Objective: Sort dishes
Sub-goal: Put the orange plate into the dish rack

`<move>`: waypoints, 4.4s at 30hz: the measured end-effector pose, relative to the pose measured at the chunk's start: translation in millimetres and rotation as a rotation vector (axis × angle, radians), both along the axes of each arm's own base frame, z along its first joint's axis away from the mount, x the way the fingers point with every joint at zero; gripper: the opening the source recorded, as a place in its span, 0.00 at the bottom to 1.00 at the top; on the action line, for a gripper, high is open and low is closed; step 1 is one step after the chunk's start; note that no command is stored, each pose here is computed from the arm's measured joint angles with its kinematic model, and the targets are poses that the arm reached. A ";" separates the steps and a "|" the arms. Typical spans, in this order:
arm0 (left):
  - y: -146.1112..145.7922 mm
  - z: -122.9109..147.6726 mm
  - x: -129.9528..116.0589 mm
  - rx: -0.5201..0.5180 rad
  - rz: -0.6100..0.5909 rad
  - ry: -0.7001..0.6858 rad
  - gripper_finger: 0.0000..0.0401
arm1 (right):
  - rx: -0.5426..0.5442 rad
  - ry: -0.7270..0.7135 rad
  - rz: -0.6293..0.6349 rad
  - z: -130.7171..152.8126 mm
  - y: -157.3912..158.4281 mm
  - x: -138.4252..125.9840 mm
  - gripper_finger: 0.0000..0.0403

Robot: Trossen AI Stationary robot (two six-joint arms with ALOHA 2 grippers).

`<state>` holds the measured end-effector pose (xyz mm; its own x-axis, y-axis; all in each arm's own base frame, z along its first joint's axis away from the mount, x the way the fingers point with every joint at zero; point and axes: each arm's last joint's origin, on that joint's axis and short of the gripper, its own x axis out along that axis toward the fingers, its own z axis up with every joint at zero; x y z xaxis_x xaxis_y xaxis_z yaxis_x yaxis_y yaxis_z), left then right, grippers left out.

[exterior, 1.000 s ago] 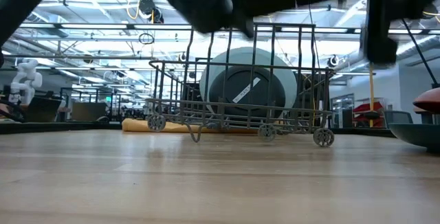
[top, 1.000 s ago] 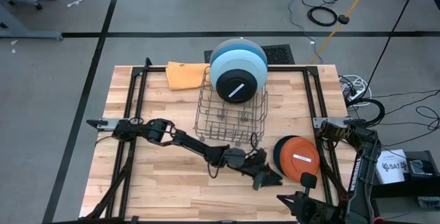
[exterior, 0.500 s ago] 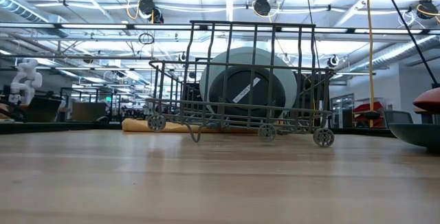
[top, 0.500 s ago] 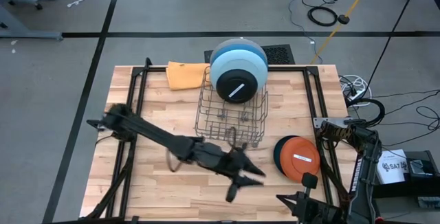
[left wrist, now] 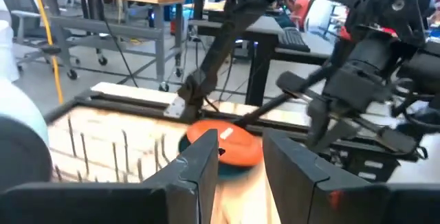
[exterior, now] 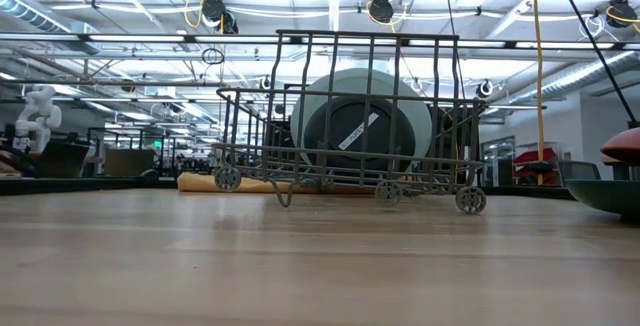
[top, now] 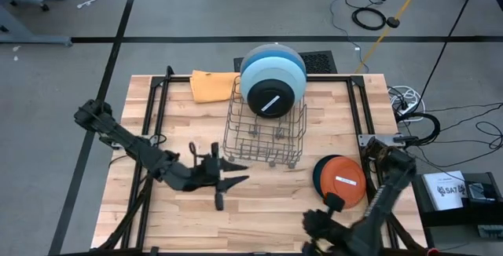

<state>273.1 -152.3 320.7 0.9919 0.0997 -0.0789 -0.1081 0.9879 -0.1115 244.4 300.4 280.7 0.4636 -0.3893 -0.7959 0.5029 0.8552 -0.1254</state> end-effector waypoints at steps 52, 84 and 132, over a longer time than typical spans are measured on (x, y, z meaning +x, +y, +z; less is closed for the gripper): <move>13.3 -138.0 -61.1 0.029 -0.161 0.052 0.29 | 0.279 0.593 -0.961 -91.2 -103.7 66.4 0.58; -3.2 -123.8 17.9 -0.377 -0.463 -0.172 0.29 | 0.101 -0.273 -0.475 2.5 -46.4 -2.6 0.47; 47.1 -202.5 268.3 -1.099 -0.004 0.222 0.50 | -0.490 -0.729 0.213 108.2 -62.5 -88.1 0.00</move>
